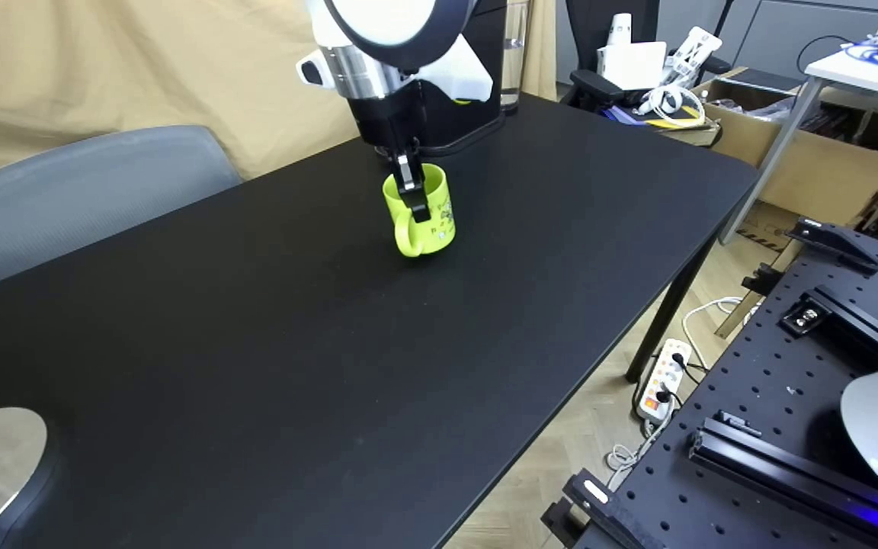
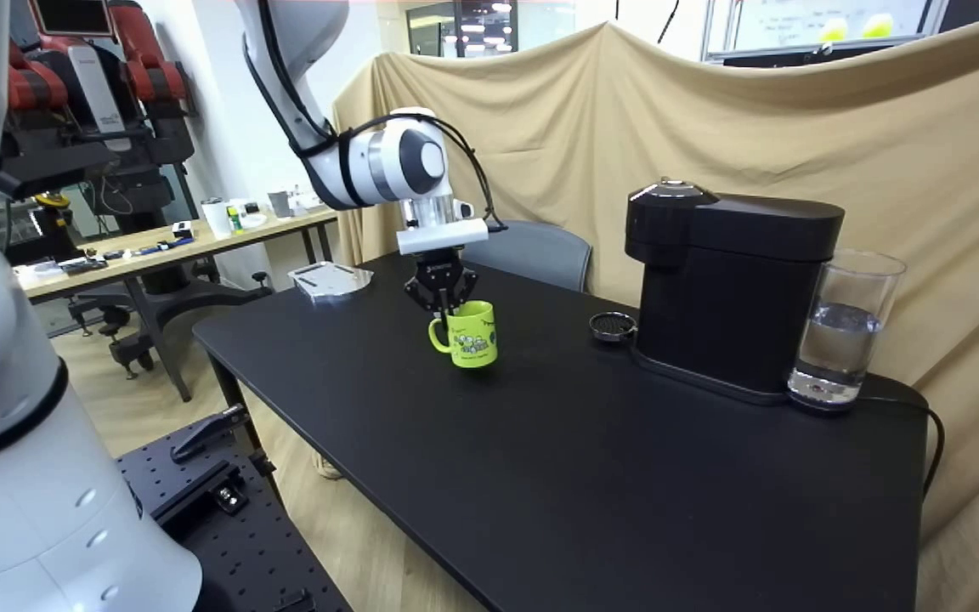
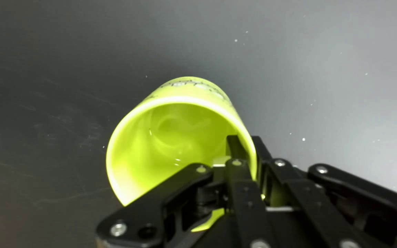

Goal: Place the yellow cup in the center of the table

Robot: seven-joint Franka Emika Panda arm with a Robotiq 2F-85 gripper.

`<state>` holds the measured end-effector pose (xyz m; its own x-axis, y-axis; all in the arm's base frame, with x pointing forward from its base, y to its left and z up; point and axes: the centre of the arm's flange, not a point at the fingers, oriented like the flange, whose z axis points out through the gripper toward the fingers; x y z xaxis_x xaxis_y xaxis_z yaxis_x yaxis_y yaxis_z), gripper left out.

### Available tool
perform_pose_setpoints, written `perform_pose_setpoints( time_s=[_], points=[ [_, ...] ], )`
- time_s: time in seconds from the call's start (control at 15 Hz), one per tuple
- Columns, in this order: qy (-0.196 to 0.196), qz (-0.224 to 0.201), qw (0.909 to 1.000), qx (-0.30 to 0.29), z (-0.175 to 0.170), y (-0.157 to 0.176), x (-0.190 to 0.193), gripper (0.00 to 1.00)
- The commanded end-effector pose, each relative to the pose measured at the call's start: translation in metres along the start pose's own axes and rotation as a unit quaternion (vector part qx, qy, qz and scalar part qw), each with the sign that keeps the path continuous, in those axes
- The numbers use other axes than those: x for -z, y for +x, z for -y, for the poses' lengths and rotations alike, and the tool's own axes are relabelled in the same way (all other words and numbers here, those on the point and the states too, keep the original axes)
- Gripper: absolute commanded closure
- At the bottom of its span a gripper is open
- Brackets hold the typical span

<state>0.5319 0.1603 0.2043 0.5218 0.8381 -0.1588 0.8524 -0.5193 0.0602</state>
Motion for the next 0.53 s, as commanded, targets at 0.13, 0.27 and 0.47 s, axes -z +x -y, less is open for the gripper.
perform_pose_setpoints(
  time_s=[0.13, 0.27, 0.47],
  points=[
    [-0.017, -0.061, 0.9970, -0.044, 0.000, 0.014, -0.006, 0.98],
    [-0.003, -0.068, 0.9959, -0.060, -0.002, 0.015, -0.009, 0.98],
    [0.008, -0.062, 0.9953, -0.073, -0.006, 0.013, -0.015, 0.98]
  ],
)
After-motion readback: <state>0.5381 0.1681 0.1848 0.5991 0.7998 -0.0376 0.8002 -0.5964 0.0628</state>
